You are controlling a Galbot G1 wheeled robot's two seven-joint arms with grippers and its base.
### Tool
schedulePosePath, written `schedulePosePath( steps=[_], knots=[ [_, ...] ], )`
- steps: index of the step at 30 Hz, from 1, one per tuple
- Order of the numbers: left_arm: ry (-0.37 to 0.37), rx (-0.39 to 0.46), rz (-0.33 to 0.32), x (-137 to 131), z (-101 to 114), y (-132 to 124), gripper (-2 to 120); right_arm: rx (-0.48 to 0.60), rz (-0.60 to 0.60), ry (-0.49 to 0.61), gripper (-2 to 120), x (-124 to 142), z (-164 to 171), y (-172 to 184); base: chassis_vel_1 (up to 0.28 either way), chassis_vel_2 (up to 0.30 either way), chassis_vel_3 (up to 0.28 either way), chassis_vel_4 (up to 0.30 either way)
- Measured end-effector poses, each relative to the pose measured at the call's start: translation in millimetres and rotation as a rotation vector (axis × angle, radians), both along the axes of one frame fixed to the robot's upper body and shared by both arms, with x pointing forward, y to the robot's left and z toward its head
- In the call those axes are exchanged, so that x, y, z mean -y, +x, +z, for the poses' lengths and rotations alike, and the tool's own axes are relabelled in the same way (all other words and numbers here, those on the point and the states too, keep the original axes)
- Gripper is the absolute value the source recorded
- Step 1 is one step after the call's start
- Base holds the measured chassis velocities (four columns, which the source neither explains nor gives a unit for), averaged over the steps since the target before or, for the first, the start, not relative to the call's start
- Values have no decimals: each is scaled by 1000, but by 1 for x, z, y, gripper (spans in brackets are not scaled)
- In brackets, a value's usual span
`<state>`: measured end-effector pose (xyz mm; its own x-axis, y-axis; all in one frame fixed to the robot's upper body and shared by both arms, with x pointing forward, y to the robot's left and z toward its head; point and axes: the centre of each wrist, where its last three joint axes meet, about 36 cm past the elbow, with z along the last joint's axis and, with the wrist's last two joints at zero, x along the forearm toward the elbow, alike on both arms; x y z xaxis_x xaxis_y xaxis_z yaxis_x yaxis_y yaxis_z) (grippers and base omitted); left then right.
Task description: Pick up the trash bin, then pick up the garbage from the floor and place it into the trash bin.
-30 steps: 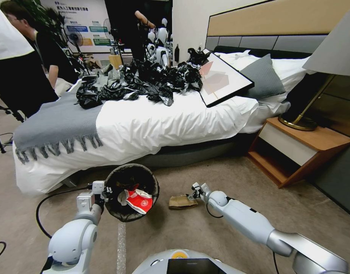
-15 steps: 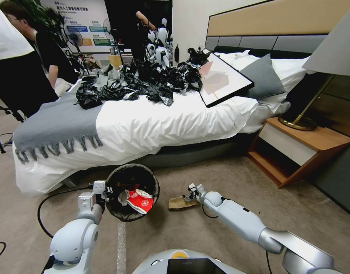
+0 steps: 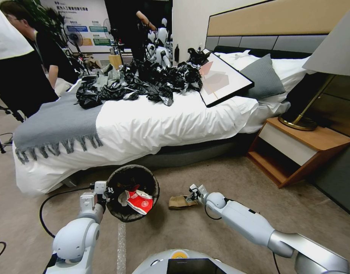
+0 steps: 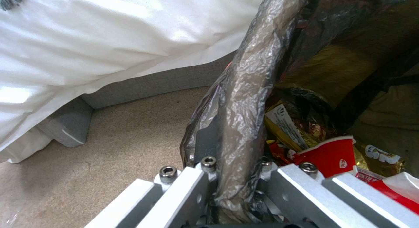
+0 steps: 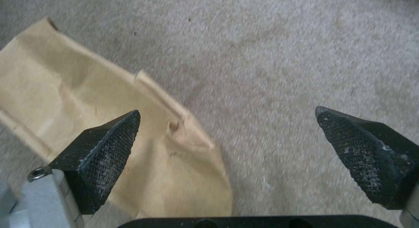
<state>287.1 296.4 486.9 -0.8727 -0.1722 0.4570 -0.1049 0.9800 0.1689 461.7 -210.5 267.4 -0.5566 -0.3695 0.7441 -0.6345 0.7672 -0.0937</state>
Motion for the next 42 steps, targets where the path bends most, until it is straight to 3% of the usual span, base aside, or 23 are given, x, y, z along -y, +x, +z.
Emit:
schedulePosePath(
  steps=[7,24,29,31,32,34,40,42],
  knots=[
    [2,-4,2,0,-1,-1,0,-32,-13,-2,100,-1,-23,8,0,0,0,0],
    [6,-3,7,-3,0,-1,0,-50,37,21,97,-44,-42,21,0,0,0,0],
    [-2,-3,4,-1,-2,2,0,-35,56,34,77,-48,-36,19,0,0,0,0],
    [-3,-6,3,0,-3,1,0,-40,65,38,60,-47,-34,18,0,0,0,0],
    [-3,-6,3,0,-3,1,0,-40,65,38,60,-47,-34,18,0,0,0,0],
    [0,-7,4,0,-3,1,0,-43,69,46,45,-49,-34,18,0,0,0,0],
    [0,-10,2,0,-4,2,0,-41,73,51,28,-52,-32,17,0,0,0,0],
    [-1,-11,0,1,-5,3,0,-41,71,52,17,-51,-30,18,0,0,0,0]
  ],
)
